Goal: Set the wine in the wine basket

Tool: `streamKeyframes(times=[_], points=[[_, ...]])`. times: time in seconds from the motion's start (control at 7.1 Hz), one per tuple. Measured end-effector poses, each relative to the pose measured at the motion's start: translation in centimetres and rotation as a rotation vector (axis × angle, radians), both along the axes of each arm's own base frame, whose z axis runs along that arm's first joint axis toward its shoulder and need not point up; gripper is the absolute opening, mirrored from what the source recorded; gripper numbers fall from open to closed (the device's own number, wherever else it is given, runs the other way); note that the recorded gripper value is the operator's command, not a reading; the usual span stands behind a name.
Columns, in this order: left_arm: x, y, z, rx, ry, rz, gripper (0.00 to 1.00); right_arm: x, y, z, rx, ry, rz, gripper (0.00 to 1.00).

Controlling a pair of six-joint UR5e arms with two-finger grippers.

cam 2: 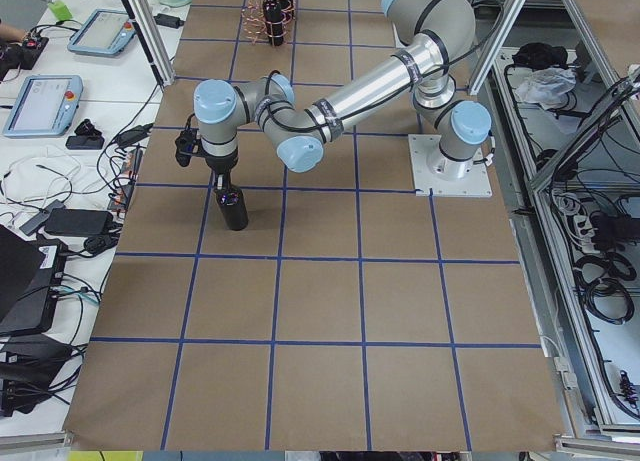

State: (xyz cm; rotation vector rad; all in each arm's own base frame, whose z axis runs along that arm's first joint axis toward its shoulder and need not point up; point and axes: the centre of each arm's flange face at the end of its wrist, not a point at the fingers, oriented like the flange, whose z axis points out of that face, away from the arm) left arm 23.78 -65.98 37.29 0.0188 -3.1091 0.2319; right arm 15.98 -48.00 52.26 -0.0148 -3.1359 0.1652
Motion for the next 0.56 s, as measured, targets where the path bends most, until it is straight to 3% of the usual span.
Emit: streamKeyframes(times=[0.56], points=[[-2.0,0.5,1.8,0.018,0.006,-0.001,0.0,-0.1,0.0,0.0,0.0,0.0,-0.001,1.0]])
